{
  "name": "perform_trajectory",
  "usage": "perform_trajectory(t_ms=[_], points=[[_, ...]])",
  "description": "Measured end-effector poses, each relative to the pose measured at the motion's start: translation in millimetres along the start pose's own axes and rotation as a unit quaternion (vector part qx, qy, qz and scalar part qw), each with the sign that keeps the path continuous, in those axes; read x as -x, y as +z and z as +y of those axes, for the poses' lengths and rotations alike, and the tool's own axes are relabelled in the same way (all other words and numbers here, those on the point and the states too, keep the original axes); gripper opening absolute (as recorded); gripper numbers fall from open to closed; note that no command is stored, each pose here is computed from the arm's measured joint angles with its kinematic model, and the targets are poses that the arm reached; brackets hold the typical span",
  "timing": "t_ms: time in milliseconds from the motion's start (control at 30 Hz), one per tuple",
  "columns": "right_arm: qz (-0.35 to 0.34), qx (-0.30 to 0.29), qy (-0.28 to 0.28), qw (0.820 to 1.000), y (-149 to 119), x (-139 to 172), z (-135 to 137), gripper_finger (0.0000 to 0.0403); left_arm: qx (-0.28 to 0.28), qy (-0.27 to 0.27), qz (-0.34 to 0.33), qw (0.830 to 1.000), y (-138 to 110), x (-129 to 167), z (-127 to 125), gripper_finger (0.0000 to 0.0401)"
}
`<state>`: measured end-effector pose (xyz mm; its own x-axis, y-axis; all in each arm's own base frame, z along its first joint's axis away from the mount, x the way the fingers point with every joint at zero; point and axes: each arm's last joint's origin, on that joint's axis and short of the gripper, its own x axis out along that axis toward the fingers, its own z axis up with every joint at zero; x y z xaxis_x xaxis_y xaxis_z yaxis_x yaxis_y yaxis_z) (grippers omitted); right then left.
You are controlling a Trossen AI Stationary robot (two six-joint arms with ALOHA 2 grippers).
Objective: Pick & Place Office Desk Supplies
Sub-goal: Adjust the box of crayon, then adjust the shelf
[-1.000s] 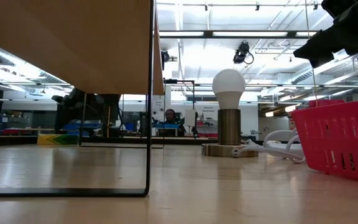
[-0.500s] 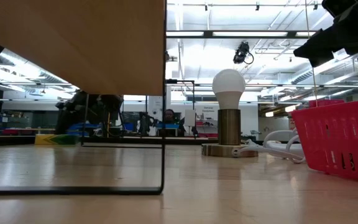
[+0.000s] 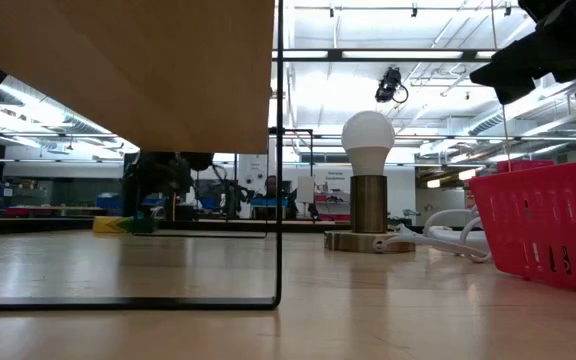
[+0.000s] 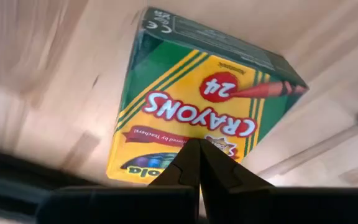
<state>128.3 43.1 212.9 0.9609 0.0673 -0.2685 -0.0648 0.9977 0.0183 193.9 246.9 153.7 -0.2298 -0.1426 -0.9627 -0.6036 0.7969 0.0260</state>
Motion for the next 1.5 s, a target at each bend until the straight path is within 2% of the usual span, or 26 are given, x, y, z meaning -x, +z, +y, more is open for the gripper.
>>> perform_trajectory(t_ms=[333, 467, 567, 800, 1100, 1200, 1367, 1500], points=[[0.000, 0.000, -0.004, 1.000, 0, 0, 0, 0.0181, -0.060, 0.024, -0.090, 0.994, 24, 20, -14, 0.0001], [-0.001, 0.000, -0.006, 1.000, 0, 0, 0, 0.0181, -0.019, 0.071, -0.095, 0.993, 28, 27, -10, 0.0001], [-0.001, -0.003, -0.006, 1.000, 0, 0, 0, 0.0181, 0.004, 0.082, -0.079, 0.993, 24, 29, -1, 0.0011], [-0.001, -0.004, -0.006, 1.000, 0, 0, 0, 0.0181, 0.001, 0.086, -0.022, 0.996, 11, 26, 7, 0.0074], [-0.002, -0.031, -0.015, 0.999, 0, 0, -1, 0.0181, -0.017, 0.095, -0.016, 0.995, 10, 27, 10, 0.0222], [-0.002, -0.033, -0.019, 0.999, 0, 0, -1, 0.0181, -0.035, 0.084, -0.015, 0.996, 9, 26, 13, 0.0260], [-0.004, -0.036, -0.029, 0.999, 0, 0, -2, 0.0181, -0.058, 0.054, 0.008, 0.997, 3, 26, 14, 0.0280], [-0.010, -0.037, -0.038, 0.999, 1, 0, -2, 0.0181, -0.040, 0.059, 0.020, 0.997, 0, 29, 14, 0.0277]])
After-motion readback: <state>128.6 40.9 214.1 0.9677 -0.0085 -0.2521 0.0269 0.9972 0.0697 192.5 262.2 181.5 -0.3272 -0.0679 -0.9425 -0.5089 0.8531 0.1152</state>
